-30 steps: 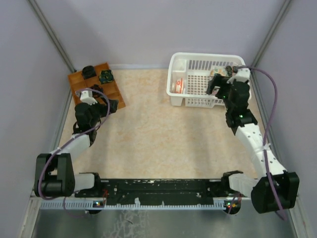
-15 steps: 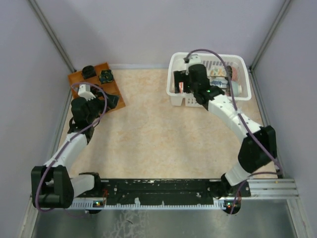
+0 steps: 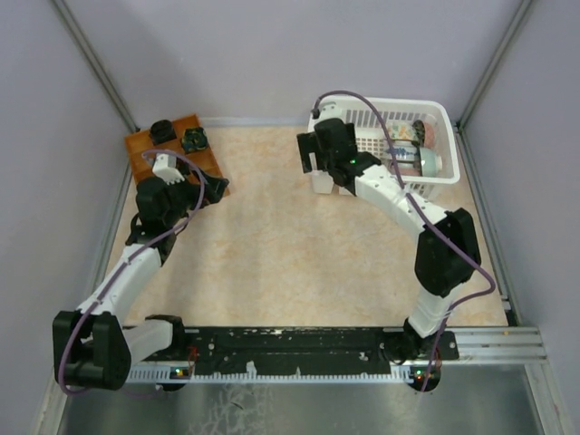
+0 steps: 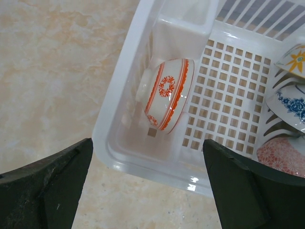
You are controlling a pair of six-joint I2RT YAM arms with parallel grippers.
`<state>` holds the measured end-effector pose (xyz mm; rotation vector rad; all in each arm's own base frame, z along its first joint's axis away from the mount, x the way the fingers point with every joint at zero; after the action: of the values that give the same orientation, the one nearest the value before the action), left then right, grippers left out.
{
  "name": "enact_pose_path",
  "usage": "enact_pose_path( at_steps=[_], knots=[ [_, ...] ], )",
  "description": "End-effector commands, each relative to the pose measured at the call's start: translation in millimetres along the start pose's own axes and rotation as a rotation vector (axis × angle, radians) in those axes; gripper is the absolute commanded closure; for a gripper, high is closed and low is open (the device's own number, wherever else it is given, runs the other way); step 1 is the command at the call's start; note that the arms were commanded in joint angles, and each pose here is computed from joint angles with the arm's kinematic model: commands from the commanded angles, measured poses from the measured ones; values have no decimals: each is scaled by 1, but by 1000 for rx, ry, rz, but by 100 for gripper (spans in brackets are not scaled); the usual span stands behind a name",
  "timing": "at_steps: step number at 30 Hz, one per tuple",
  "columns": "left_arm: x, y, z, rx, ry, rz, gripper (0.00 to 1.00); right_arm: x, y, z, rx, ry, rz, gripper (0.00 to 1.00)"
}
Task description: Unload the bowls from the dish rack
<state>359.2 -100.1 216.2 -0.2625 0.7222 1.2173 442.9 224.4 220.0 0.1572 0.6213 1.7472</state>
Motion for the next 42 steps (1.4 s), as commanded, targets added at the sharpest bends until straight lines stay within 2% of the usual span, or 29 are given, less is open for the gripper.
enact_pose_path(
  at_steps=[1,6,13,22,33,42],
  knots=[
    [-16,1,9,-14,-36,-45,1,-21,11,37,-93,-68,-34,1],
    [-20,-2,5,-6,-31,-48,1,-50,1,30,-73,-188,5,1],
    [-38,-3,10,-12,-55,-85,1,-66,-27,26,-47,-299,113,2],
    [-49,-2,9,-8,-72,-104,1,-61,-63,14,-17,-420,322,13],
    [-49,-6,11,-9,-88,-88,1,-58,-86,-5,10,-488,383,16],
    [-46,-6,13,-22,-90,-70,2,-50,-110,-10,12,-554,498,28]
  ],
)
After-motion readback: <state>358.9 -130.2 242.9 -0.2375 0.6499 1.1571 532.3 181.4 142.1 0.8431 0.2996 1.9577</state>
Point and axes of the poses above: each gripper's point midway between its finger pads, its own y axis back along the fingers, its own x axis along the line the jaws close on, z = x × y, the point moved 1 cm from there along y, back along the fingers, and after that the axes turned 9 degrees about y, right-handed, at the moved point
